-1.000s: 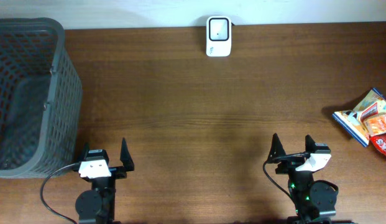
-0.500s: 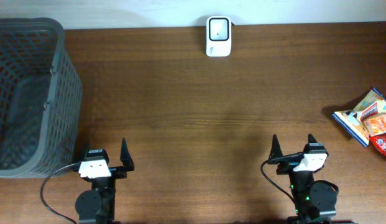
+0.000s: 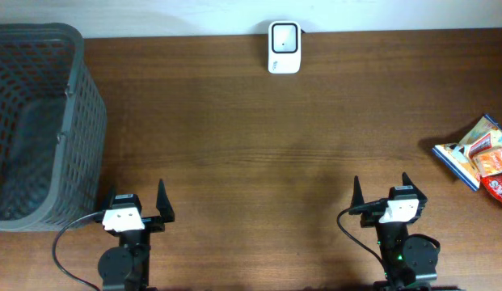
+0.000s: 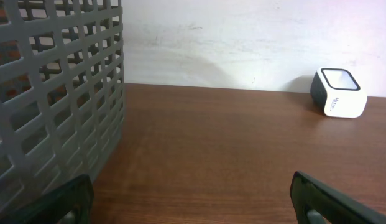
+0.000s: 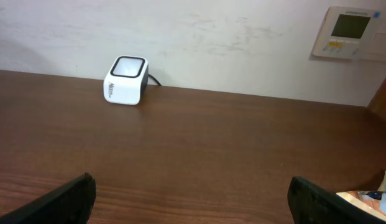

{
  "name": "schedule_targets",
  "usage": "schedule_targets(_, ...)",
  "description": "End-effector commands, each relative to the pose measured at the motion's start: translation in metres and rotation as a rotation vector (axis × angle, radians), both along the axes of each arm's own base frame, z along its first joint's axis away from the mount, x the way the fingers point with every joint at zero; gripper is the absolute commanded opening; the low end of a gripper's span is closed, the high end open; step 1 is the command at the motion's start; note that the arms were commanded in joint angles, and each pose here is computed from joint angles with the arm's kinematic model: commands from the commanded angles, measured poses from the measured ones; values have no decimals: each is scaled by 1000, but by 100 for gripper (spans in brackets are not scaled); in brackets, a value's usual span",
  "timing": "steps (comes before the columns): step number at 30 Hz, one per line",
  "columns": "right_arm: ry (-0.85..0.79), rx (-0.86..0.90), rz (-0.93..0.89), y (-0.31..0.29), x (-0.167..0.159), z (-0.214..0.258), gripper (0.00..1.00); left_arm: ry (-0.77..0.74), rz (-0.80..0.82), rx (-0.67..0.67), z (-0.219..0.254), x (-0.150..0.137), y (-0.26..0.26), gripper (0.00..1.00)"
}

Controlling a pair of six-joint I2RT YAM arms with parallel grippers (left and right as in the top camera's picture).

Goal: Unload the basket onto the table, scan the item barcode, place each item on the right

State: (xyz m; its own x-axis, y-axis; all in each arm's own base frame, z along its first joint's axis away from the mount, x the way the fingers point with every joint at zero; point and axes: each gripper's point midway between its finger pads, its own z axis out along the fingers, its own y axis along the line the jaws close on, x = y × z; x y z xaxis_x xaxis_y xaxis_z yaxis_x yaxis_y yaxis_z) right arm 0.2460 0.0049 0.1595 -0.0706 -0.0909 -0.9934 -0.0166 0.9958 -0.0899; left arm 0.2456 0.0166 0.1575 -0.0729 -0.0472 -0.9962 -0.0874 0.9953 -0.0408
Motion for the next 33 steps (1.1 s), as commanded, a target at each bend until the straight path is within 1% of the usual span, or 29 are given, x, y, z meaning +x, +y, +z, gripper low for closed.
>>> schedule_targets(1, 9, -9, -2, -1, 0, -4, 98, 3, -4, 22, -1, 0, 0, 99)
schedule_targets(16, 9, 43, -15, -2, 0, -4, 99, 3, -4, 22, -1, 0, 0, 99)
schedule_targets(33, 6, 43, -13, -2, 0, -4, 99, 3, -4, 22, -1, 0, 0, 99)
